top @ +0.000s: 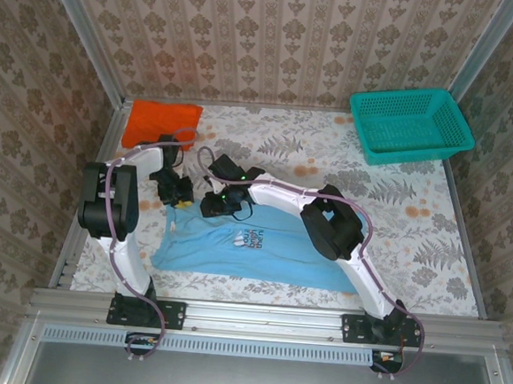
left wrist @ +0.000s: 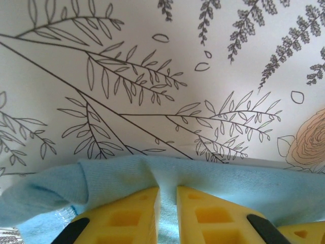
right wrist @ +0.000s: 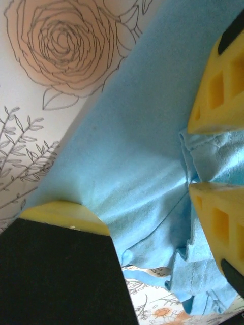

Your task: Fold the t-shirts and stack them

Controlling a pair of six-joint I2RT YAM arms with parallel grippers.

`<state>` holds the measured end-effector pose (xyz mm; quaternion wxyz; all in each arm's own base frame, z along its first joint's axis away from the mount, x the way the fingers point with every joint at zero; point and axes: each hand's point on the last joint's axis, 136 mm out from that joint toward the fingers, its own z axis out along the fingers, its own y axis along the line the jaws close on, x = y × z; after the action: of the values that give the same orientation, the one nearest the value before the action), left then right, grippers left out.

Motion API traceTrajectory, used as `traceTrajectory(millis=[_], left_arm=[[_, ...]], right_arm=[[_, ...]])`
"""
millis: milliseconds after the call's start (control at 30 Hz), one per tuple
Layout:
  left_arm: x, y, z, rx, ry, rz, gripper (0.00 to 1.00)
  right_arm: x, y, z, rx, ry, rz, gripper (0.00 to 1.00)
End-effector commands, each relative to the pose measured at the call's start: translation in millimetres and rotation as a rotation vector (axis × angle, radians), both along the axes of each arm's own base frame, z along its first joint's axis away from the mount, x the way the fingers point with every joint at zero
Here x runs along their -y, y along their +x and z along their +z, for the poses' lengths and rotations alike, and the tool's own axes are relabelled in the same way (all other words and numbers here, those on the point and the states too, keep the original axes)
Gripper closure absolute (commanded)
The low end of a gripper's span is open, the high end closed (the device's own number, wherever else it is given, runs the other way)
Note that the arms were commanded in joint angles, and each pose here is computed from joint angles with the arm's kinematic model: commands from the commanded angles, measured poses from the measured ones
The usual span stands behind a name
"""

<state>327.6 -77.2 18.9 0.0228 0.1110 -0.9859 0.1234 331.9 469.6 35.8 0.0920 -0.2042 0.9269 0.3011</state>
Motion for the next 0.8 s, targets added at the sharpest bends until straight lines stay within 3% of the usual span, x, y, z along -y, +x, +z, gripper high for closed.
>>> traceTrajectory(millis=[0,133,500,767], left_arm=[[-1.8,-0.3,-11.3,-0.034,0.005,0.02,0.83],[-1.4,0.8,-11.6,-0.035,0.004,0.021,0.83],[-1.8,2.5,-10.1,-0.031,0.005,0.022,0.83],[-2.4,3.6,-9.4,-0.024,0.01,0.023,0.84]], right_arm=[[1.0,-5.1,-0.4,0.007,-0.026,0.027,0.65],[1.1,-5.9,1.6,0.01,-0.032,0.036,0.67],[5.3,-7.0,7.1,0.024,-0.059,0.052,1.0],[-3.4,-25.8,45.7,0.05,0.06,0.127,1.0]])
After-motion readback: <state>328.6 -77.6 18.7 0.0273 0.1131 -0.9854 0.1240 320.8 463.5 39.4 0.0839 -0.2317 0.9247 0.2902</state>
